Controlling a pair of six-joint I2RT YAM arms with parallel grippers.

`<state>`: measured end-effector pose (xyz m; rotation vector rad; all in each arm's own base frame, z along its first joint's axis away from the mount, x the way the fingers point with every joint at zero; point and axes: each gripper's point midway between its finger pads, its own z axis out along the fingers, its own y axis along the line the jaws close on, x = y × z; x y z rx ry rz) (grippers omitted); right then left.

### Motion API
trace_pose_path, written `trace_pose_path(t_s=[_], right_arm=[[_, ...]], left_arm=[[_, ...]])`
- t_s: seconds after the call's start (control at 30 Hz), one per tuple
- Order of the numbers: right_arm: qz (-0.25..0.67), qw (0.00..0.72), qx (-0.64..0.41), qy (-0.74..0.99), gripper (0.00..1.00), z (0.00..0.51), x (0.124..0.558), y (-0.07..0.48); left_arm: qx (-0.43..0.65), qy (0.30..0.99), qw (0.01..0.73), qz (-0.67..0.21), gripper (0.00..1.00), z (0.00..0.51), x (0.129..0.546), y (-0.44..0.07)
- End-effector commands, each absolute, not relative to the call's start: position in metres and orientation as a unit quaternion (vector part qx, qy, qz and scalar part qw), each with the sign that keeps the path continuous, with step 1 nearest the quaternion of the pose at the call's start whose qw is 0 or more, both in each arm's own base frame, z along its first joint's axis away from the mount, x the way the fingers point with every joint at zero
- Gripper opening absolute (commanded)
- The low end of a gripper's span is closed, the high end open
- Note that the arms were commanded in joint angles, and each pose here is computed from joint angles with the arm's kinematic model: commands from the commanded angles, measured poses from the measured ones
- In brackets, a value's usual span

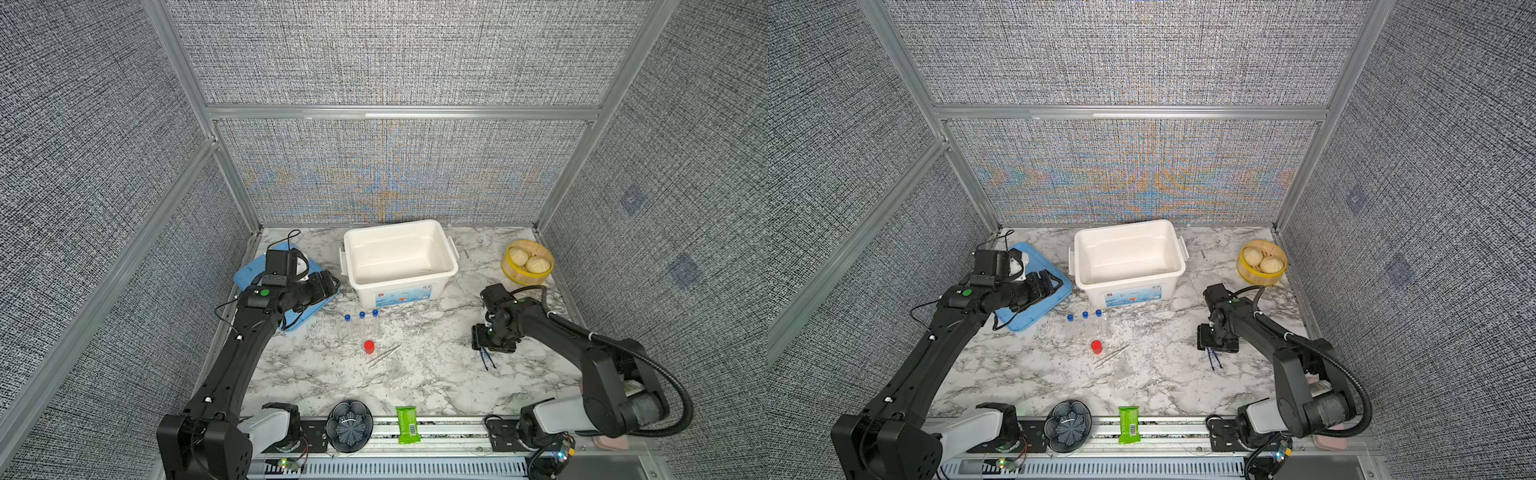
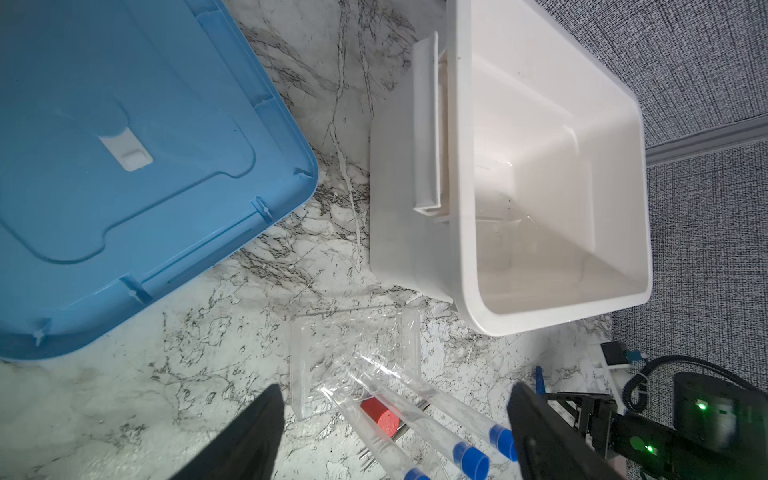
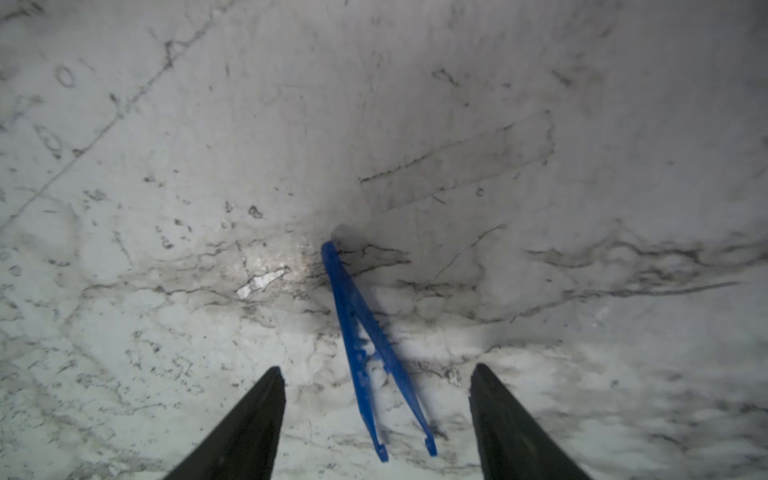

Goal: Organize the chemistry lab equipment
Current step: 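Lower the right gripper onto the blue tweezers and close on them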

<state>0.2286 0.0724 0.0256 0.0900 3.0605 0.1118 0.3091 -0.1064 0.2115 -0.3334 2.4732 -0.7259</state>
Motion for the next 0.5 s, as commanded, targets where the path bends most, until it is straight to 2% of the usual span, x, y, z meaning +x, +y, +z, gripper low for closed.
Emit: trace_pose_path(t_s=[0.0, 0.13, 0.17, 0.33, 0.4, 0.47], right_arm=[[0.056, 0.032, 0.038, 0.997, 0.62, 0.022, 0.231, 0.079], [0.045, 0.02, 0.044, 0.998, 0.56, 0.015, 0.226, 0.074], [0.042, 0.016, 0.045, 0.998, 0.49, 0.014, 0.225, 0.074], [0.026, -0.004, 0.05, 0.998, 0.29, 0.008, 0.219, 0.069], [0.026, -0.012, 0.052, 0.998, 0.16, 0.006, 0.217, 0.07], [0.032, -0.017, 0.053, 0.998, 0.12, 0.006, 0.216, 0.072]], left_arm=[[-0.118, 0.914, 0.276, -0.274, 0.86, 0.215, 0.313, -0.108], [-0.115, 0.916, 0.273, -0.272, 0.86, 0.215, 0.313, -0.108], [-0.116, 0.916, 0.271, -0.272, 0.85, 0.215, 0.313, -0.108], [-0.108, 0.914, 0.276, -0.278, 0.86, 0.221, 0.313, -0.11], [-0.109, 0.915, 0.277, -0.271, 0.86, 0.222, 0.311, -0.108], [-0.109, 0.915, 0.283, -0.268, 0.86, 0.223, 0.31, -0.106]])
